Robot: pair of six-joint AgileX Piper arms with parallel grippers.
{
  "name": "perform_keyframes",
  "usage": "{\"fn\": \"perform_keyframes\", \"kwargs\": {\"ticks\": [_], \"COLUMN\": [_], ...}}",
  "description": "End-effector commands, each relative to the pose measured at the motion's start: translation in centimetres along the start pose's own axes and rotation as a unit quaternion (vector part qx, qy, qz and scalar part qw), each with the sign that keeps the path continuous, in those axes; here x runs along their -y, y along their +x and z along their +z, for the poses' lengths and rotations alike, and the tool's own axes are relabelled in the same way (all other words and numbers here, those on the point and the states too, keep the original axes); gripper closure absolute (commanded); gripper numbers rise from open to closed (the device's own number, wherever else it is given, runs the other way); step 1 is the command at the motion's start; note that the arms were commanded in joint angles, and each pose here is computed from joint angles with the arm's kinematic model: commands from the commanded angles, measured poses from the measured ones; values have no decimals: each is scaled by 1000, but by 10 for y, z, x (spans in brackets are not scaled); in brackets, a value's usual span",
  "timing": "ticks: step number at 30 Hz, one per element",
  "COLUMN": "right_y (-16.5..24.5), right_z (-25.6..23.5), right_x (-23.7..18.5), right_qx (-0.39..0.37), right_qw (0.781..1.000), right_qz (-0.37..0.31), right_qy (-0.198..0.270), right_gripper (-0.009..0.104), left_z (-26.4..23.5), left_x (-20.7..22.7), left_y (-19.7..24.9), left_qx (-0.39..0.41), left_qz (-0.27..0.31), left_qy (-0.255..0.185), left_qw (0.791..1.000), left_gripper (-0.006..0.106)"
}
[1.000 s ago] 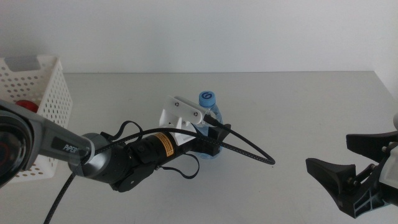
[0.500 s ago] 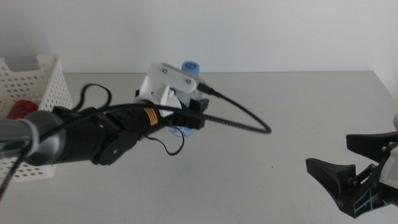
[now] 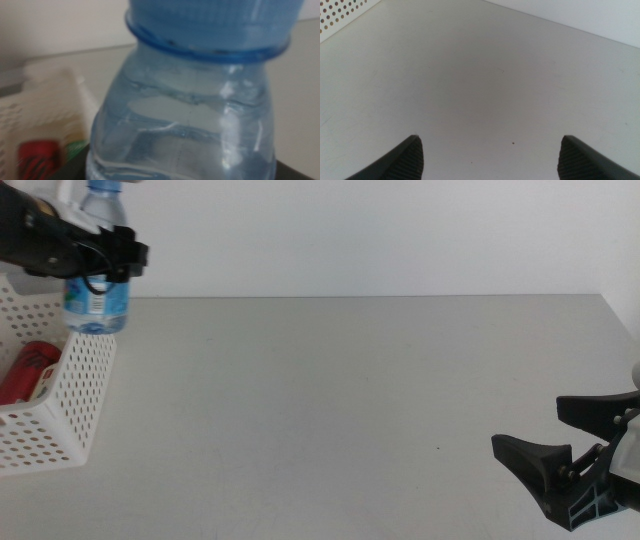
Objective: Use arms to grab the bottles and put them into the dustbin to the left of the table.
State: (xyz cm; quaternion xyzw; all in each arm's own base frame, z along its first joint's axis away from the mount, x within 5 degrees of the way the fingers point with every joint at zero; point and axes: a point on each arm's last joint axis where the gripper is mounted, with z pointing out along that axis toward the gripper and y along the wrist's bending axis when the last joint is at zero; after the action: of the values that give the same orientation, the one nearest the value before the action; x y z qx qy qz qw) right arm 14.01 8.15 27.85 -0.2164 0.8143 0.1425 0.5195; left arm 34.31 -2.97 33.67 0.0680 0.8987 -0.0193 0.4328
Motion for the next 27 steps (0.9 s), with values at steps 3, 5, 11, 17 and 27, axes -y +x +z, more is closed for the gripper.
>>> {"fn": "perform_keyframes", "kwargs": {"ticks": [3, 5, 11, 17, 27], "right_y": [-16, -16, -16, -16, -16], "right_z": [-4, -4, -4, -4, -4], "right_x": [0, 0, 0, 0, 0], "right_qx": [50, 50, 49, 49, 49], "right_qw": [999, 999, 999, 999, 999], "right_qz": [-11, -11, -11, -11, -11], "right_qy": [-1, -1, -1, -1, -1], "right_gripper": [6, 6, 6, 6, 6], "left_z": [-48, -53, -53, -24, 28], "left_x": [-39, -55, -91, -114, -124], "left_y": [-31, -32, -22, -8, 15], "left_qx": [31, 25, 11, -31, -97], "left_qz": [-22, -26, -45, -66, -75], "left_qy": [-42, -60, -102, -113, -97], "left_qw": [998, 998, 994, 991, 988], "left_gripper": [102, 102, 102, 102, 85]}}
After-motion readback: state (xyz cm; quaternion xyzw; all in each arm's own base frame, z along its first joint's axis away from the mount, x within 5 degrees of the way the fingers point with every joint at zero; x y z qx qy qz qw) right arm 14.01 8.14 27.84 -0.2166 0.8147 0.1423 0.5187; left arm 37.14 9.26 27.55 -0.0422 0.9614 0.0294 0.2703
